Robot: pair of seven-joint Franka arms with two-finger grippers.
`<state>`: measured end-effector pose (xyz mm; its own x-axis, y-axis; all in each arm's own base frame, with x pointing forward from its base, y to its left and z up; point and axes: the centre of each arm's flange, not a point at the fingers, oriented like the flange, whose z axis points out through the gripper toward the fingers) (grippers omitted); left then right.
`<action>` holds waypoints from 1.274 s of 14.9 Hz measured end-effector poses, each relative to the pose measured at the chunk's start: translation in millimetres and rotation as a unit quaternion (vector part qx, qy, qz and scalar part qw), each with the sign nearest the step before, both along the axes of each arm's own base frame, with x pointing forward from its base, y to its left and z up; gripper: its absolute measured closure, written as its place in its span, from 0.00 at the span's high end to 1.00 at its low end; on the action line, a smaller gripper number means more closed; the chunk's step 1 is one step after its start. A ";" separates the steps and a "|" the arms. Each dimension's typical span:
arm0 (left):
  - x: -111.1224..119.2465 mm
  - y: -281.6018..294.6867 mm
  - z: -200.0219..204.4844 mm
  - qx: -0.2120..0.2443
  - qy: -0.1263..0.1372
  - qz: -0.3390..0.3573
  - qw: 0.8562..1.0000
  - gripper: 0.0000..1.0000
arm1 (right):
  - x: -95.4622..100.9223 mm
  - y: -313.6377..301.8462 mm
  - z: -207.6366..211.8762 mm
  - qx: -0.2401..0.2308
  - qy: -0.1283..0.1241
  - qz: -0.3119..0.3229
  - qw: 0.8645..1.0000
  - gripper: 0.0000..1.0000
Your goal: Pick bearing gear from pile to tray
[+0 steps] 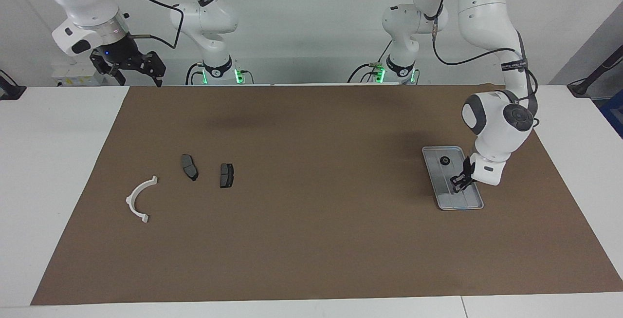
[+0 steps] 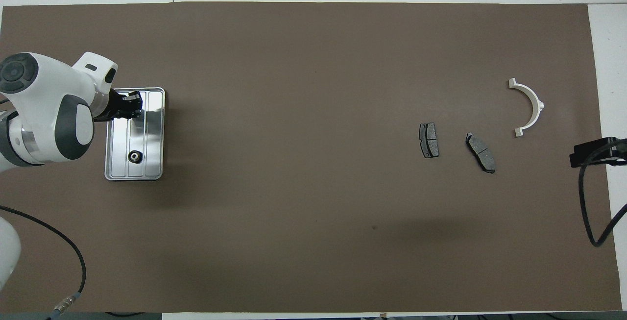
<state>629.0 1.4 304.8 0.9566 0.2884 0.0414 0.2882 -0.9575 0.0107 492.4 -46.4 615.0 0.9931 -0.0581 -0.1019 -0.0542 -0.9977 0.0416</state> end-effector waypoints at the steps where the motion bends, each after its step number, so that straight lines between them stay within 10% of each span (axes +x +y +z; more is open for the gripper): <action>1: -2.2 -0.7 -3.7 0.000 0.002 -0.001 1.000 0.23 | 0.0 0.0 0.0 0.000 0.000 0.000 1.000 1.00; 7: -3.2 -0.9 -5.1 0.000 0.002 -0.002 1.000 0.29 | 0.0 0.0 0.0 -0.002 -0.001 -0.016 1.000 1.00; 14: 0.5 5.0 10.6 0.000 0.009 0.002 1.000 1.00 | 0.0 0.0 -0.1 -0.002 0.000 -0.016 1.000 1.00; 19: -12.1 32.9 100.0 -0.004 0.008 0.019 1.000 1.00 | 0.2 0.0 -0.1 -0.002 -0.001 -0.016 1.000 1.00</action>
<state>616.9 34.4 404.9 0.9454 0.3251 0.0239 0.3249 -0.9457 0.0131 492.6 -46.5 614.9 0.9910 -0.0896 -0.0993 -0.0855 -0.9953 0.0447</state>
